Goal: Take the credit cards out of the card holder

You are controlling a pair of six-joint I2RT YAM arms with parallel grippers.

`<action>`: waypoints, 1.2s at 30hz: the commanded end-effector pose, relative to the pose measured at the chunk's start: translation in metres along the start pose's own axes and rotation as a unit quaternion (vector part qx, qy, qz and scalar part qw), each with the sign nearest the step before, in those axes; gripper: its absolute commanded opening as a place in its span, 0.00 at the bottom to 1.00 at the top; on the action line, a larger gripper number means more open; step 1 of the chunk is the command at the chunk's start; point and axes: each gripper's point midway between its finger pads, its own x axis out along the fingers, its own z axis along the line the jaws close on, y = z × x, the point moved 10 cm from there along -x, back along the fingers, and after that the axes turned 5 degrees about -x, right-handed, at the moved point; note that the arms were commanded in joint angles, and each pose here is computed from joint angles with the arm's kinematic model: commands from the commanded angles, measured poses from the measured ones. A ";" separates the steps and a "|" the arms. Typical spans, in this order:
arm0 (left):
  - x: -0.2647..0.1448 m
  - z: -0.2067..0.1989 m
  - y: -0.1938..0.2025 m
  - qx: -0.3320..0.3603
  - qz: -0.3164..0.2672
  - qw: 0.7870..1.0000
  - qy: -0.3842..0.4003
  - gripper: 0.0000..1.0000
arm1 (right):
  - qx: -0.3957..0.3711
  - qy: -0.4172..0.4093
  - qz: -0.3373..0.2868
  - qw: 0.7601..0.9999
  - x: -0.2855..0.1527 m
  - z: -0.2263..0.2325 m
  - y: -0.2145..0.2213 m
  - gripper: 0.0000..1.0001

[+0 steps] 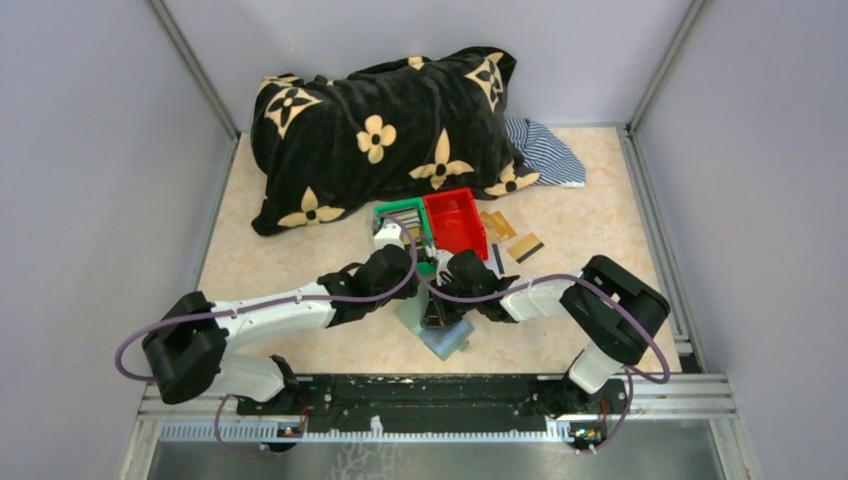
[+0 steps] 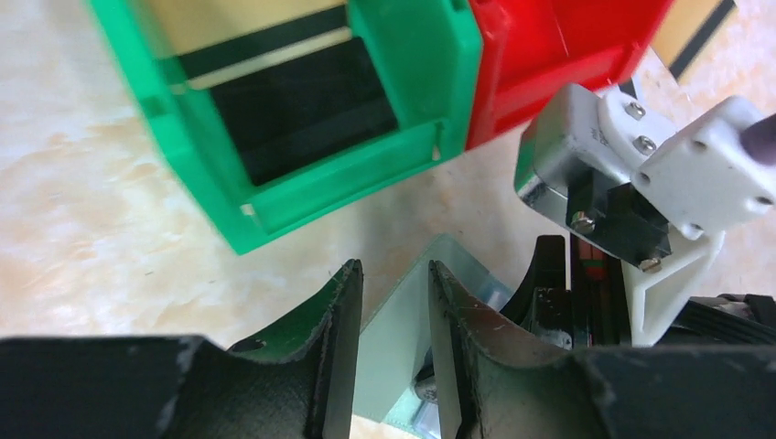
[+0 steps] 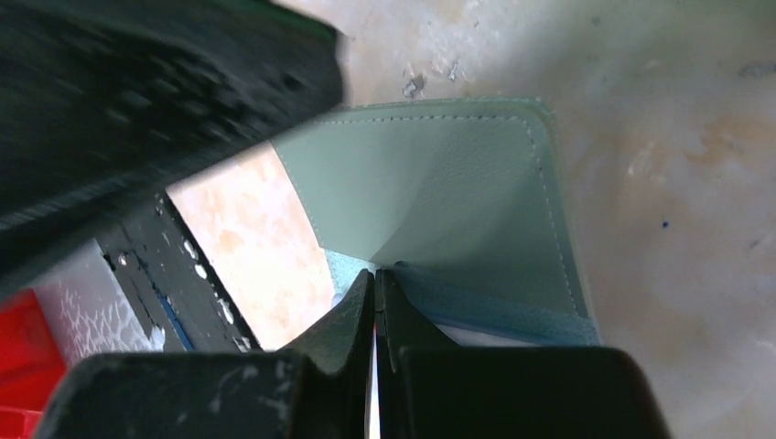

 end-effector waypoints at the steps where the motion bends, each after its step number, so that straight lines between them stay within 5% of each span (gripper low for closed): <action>1: 0.013 -0.013 0.014 0.026 0.039 0.996 0.080 0.38 | 0.005 0.012 0.017 1.000 -0.012 -0.003 0.012 0.00; 14: 0.016 -0.005 0.045 0.081 0.109 0.977 0.165 0.37 | 0.020 0.012 0.001 1.000 -0.015 -0.008 0.003 0.00; 19: 0.026 -0.001 0.058 0.082 0.152 0.975 0.137 0.50 | 0.022 0.015 0.000 1.000 -0.018 -0.009 0.001 0.00; 28: 0.043 0.017 0.066 0.107 0.182 0.977 -0.026 0.51 | 0.013 0.015 -0.022 1.000 -0.030 -0.006 -0.006 0.00; 36: 0.051 0.012 0.070 0.091 0.199 0.975 -0.045 0.50 | -0.013 0.027 -0.073 0.997 -0.062 0.009 -0.016 0.00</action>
